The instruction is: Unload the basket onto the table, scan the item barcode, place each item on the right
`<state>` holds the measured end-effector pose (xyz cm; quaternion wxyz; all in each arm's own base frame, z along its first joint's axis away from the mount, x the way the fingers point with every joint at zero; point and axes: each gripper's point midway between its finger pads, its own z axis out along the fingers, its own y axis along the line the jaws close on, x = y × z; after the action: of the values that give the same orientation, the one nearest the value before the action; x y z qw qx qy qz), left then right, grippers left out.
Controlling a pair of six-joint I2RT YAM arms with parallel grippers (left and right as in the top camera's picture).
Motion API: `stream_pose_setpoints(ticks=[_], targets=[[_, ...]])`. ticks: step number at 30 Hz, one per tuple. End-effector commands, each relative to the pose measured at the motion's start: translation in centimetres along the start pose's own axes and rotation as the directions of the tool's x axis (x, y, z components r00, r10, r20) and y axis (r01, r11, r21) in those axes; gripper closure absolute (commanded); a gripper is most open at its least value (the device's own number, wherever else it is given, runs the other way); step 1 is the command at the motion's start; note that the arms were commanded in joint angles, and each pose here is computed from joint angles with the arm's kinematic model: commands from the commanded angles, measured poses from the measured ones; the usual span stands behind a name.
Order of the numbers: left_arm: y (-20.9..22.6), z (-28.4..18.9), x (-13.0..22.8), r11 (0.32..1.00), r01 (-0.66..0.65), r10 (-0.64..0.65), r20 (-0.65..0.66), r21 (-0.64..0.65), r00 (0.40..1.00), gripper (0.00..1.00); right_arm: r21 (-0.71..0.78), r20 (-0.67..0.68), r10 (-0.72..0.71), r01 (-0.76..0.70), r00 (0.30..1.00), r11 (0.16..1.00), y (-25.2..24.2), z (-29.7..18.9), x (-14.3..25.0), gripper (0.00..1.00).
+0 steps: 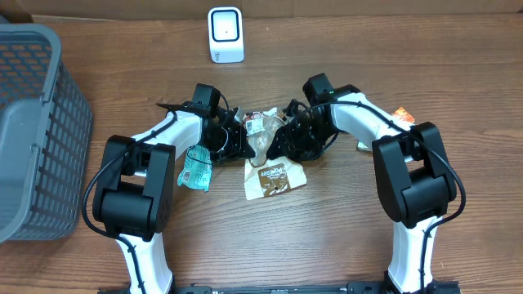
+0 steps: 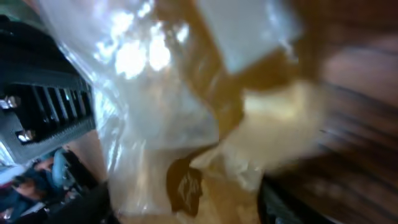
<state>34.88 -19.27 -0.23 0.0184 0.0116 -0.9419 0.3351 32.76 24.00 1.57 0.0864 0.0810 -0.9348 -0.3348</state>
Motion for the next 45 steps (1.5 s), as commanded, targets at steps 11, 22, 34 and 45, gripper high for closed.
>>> stream_pose_setpoints(ticks=[11,22,34,45], targets=[[2.7,1.1,0.2,0.995,0.04,-0.041,-0.011,-0.087,0.999,0.96,-0.016,0.058,0.038,-0.037,0.998,0.999,-1.1,0.8,-1.4,0.83],[0.7,-4.1,-1.7,0.996,0.04,-0.037,0.042,-0.074,0.998,0.96,-0.069,0.086,0.028,-0.022,0.996,0.997,-0.1,-0.7,-2.1,0.96],[-3.7,-23.3,-3.3,0.963,0.001,0.101,0.363,-0.27,0.926,0.96,-0.082,0.289,-0.288,0.323,0.913,0.943,7.8,-10.7,-0.3,0.96],[5.3,-29.0,-1.7,0.815,0.27,-0.018,0.443,-0.513,0.897,0.42,-0.085,0.447,-0.549,0.645,0.706,0.76,15.4,-17.8,5.1,0.96]])
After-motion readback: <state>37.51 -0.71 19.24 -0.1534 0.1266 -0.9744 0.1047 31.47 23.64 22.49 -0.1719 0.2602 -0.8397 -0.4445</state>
